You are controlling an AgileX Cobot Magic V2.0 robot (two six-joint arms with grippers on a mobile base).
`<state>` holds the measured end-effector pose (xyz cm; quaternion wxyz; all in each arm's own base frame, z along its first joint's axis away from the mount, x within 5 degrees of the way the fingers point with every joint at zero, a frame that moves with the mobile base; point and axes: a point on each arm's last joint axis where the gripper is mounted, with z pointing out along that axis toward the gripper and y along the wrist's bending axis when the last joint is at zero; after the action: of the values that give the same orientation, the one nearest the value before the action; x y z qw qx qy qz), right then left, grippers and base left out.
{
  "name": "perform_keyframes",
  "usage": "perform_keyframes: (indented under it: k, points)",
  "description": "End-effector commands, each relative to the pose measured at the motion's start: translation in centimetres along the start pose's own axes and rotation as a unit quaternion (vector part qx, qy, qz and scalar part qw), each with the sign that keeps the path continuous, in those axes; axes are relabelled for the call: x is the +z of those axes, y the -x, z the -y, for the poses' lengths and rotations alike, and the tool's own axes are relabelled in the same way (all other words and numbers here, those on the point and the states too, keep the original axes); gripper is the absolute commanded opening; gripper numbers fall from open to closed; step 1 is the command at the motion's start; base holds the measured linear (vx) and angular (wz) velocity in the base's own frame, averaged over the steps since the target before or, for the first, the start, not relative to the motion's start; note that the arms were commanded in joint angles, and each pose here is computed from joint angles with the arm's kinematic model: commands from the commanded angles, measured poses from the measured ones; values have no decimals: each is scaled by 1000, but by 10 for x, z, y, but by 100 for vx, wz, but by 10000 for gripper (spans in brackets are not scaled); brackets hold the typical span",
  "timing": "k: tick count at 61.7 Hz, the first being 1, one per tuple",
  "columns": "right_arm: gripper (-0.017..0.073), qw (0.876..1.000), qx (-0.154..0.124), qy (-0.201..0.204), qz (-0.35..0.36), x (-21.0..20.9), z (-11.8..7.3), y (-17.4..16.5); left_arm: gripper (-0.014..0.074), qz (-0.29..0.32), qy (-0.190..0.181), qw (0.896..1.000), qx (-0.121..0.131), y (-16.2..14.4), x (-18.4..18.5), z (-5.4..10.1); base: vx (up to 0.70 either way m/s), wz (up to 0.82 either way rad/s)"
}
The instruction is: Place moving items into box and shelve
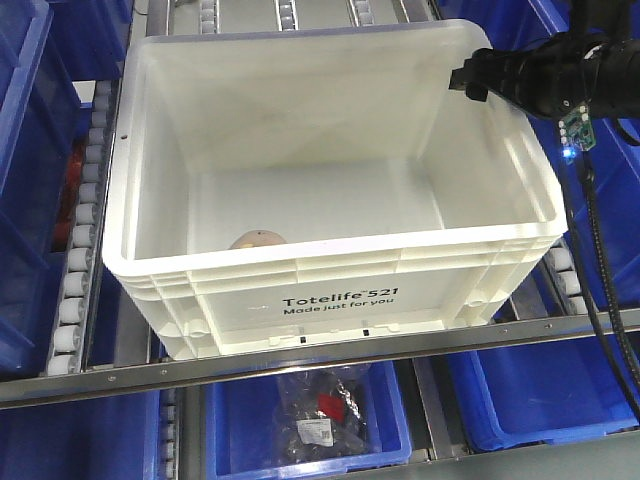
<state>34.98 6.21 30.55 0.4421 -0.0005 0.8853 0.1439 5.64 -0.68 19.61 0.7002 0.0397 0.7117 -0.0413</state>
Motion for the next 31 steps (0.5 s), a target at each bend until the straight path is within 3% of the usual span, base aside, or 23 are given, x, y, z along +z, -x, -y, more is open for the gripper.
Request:
perform_keyframes:
  k: [1, 16, 31]
  points:
    - [706, 998, -9, 2, 68, -21, -6, 23, -6, 41, 3, 999, -5, 3, -1, -1, 0, 0]
    - [633, 998, -13, 1, 67, -21, -5, 23, -6, 41, 3, 999, -5, 3, -1, -1, 0, 0]
    - [582, 997, -53, -2, 49, -40, -9, 23, -6, 41, 3, 999, -5, 3, -1, -1, 0, 0]
